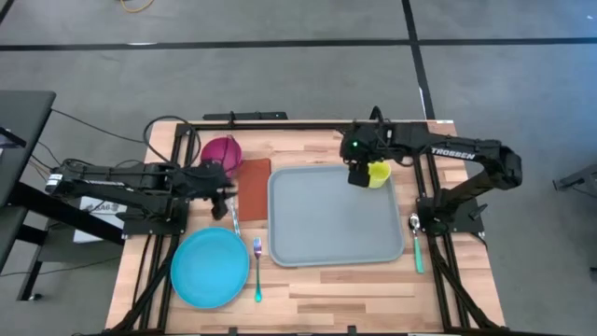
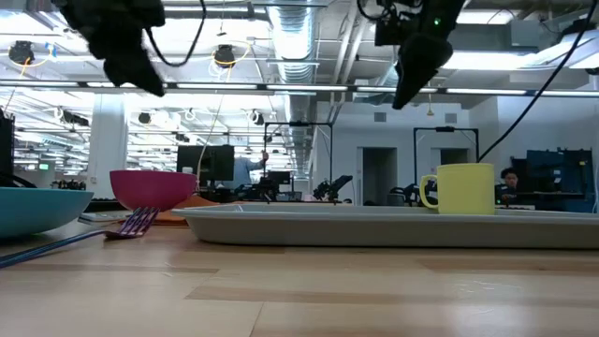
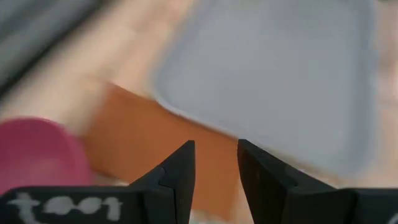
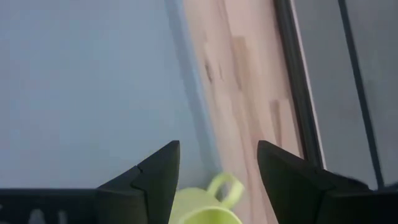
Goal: Set up tray
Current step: Put the blue plate on the gray serving tray to the bottom left of the yellow mug
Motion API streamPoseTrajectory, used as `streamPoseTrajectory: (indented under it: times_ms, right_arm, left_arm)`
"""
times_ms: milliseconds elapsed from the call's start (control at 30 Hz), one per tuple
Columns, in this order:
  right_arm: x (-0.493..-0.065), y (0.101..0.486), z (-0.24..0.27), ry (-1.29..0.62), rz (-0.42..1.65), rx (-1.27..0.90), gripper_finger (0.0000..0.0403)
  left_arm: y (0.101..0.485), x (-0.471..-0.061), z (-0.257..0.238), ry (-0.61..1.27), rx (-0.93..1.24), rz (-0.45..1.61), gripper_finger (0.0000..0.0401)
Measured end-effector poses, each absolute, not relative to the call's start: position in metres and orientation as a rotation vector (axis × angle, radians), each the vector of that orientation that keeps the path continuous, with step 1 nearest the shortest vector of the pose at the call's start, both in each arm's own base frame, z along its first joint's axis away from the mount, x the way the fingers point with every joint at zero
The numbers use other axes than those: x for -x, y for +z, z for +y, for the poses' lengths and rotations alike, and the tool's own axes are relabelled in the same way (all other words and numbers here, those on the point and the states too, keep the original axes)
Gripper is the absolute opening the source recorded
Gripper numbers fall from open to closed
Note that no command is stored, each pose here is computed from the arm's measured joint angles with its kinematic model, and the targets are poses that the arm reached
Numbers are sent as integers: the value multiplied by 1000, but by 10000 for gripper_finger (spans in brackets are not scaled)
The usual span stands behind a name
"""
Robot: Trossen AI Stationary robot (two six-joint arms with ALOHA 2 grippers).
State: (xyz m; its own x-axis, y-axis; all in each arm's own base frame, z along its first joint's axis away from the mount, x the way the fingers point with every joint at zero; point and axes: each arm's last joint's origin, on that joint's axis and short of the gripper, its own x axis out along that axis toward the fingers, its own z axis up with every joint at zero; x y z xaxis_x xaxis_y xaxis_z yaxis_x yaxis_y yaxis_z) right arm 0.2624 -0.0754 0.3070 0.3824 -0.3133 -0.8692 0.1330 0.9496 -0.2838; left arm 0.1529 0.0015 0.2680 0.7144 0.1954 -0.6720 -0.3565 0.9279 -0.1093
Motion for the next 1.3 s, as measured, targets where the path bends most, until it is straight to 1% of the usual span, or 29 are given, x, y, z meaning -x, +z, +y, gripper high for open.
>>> streamPoseTrajectory:
  times_ms: [100,233,400,600,767,1133,1233,1300]
  right_arm:
    - [-268,308,-64,-253,1111,204,209]
    - [-273,310,-52,-217,1075,231,209]
    - [-278,312,-42,-188,1031,253,209]
    - [-279,312,-37,-173,1030,262,209]
    - [-279,312,-37,-175,1025,261,209]
    - [-280,312,-37,-177,1016,260,209]
    - [-280,312,-37,-177,1015,260,209]
    - [-280,312,-37,-177,1014,259,209]
  left_arm:
    - [260,-147,-5,139,243,853,108]
    - [250,-143,-14,56,235,1012,108]
    - [228,-149,-23,61,154,1117,108]
    - [195,-161,-31,85,147,1236,108]
    - [181,-170,-36,60,62,1317,108]
    - [152,-182,-40,42,47,1492,108]
    - [145,-184,-41,29,40,1526,97]
    - [142,-185,-41,18,41,1550,74]
